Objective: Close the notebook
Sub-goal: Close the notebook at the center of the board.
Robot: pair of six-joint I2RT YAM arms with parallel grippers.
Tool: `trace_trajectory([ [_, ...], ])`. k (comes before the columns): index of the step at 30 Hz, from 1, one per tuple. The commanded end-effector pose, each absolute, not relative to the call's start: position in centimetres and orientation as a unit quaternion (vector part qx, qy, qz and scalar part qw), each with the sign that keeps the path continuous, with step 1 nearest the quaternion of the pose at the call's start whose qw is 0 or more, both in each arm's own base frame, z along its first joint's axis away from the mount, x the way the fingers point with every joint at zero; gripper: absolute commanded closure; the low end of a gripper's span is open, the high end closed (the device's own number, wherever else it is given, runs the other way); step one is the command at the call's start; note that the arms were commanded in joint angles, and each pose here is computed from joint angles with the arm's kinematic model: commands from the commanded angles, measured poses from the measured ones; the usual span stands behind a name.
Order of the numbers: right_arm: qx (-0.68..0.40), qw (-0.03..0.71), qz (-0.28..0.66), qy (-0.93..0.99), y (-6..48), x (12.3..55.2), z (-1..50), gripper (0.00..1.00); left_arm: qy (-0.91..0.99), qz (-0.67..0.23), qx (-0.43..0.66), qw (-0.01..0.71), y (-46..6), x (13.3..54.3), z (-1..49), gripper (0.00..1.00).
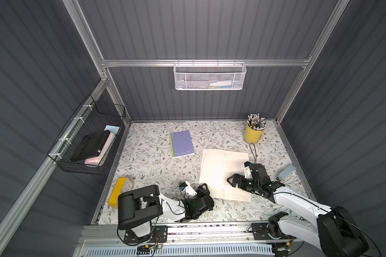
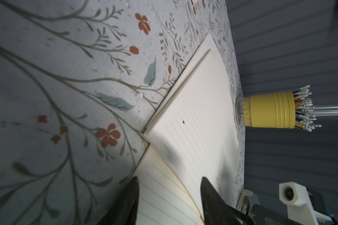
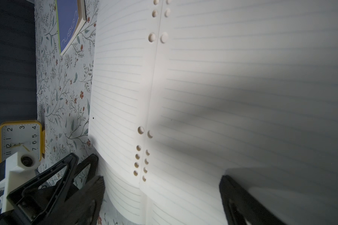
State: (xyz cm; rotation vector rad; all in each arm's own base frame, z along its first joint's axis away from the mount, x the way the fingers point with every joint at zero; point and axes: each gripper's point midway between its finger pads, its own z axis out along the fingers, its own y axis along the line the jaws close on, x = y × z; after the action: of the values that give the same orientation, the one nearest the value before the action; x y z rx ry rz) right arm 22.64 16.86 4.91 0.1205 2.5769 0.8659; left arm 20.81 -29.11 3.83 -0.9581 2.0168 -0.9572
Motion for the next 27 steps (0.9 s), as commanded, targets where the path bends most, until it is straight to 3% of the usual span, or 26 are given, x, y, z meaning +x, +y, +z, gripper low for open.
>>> trace_trajectory([
  [1, 0.064, 0.132, 0.270, 0.952, 15.1, 19.1, 1.4, 0.05, 0.770, -0.373, -0.384, 0.347, -28.8, 21.4, 2.9, 0.50],
  [13, 0.065, 0.128, 0.276, 0.950, 15.1, 18.4, 1.6, 0.05, 0.783, -0.342, -0.409, 0.321, -29.6, 22.7, 1.3, 0.60],
  [14, 0.065, 0.127, 0.276, 0.951, 15.1, 18.4, 1.5, 0.05, 0.783, -0.341, -0.413, 0.315, -29.8, 22.7, 0.9, 0.63],
  [18, 0.065, 0.126, 0.276, 0.951, 15.1, 18.4, 1.5, 0.05, 0.789, -0.338, -0.414, 0.305, -30.5, 22.7, -0.1, 0.97],
  [19, 0.065, 0.127, 0.276, 0.951, 15.1, 18.4, 1.5, 0.05, 0.791, -0.335, -0.411, 0.305, -30.7, 22.7, -0.1, 1.00],
  [27, 0.056, 0.144, 0.289, 0.945, 15.8, 19.6, 3.1, 0.05, 0.807, -0.340, -0.366, 0.315, -31.1, 22.5, 2.3, 1.00],
])
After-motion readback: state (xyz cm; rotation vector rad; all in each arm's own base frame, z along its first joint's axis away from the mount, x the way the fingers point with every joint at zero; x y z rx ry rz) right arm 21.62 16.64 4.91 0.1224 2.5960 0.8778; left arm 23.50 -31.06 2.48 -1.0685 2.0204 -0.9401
